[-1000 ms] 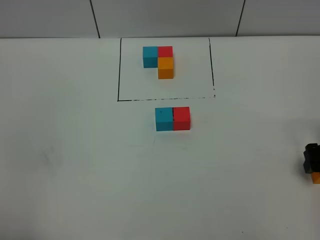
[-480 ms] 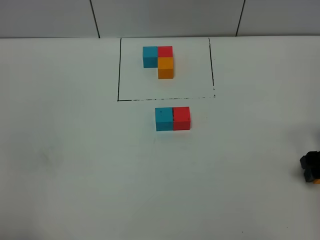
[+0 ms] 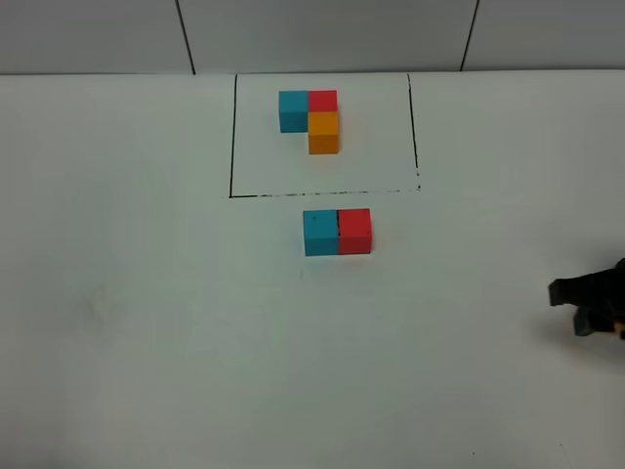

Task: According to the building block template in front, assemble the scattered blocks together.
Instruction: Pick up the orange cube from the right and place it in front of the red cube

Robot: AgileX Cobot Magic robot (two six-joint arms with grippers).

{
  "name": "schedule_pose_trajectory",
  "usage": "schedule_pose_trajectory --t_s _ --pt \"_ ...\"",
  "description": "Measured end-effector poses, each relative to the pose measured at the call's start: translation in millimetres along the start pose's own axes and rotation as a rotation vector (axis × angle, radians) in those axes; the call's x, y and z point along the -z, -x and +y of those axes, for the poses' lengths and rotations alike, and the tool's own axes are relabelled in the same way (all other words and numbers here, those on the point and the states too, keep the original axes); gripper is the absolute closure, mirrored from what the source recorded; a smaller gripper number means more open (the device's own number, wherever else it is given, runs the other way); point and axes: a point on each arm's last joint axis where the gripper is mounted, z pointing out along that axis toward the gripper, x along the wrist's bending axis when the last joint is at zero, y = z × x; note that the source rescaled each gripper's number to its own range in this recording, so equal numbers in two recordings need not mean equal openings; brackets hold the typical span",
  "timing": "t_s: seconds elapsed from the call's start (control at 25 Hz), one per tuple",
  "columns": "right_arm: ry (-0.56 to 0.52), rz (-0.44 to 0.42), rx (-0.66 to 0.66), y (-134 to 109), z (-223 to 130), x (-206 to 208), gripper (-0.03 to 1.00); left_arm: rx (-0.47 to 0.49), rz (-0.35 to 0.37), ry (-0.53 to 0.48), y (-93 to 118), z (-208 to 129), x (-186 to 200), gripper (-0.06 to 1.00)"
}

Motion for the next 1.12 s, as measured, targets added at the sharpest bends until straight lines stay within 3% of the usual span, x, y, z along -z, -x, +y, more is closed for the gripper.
schedule_pose_trajectory --t_s 0.24,0.48,0.6,0.84,1.12 --pt "-0.008 -0.054 0.032 -77 -14 4 0.94 0.000 0.000 0.000 0 0 0 0.44" --pt "-0.018 -0.158 0.090 -140 4 -4 0.94 0.000 0.000 0.000 0 0 0 0.44" --pt "-0.015 -0.161 0.103 -166 17 -14 0.94 0.000 0.000 0.000 0 0 0 0.44" --pt "-0.011 -0.155 0.145 -208 29 -36 0.94 0.000 0.000 0.000 0 0 0 0.44" --pt "-0.007 -0.094 0.120 -233 45 -44 0.94 0.000 0.000 0.000 0 0 0 0.44"
